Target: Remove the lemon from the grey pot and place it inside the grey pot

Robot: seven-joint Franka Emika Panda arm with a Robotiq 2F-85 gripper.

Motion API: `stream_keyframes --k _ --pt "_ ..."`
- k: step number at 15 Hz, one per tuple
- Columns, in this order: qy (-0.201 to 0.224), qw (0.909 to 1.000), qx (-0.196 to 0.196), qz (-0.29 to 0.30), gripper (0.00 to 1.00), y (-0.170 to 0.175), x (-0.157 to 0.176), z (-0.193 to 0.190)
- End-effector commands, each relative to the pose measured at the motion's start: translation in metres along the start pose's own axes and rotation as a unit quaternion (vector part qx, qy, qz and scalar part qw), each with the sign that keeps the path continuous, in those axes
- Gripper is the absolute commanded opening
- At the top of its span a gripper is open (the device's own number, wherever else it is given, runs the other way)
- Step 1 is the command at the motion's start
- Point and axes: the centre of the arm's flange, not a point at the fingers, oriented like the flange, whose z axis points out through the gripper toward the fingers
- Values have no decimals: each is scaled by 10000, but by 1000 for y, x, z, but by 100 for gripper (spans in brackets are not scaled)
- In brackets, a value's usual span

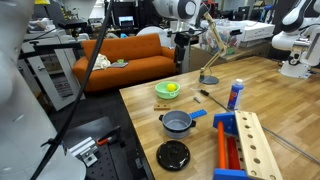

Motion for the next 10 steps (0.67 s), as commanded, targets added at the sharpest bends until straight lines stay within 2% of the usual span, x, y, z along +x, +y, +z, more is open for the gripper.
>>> stream_keyframes --k 1,3,10 --pt "-17 10000 9 44 100 -1 2 2" --pt "100 9997 -153 152 100 -4 7 8" --pt "-116 9989 -397 200 100 -24 16 60"
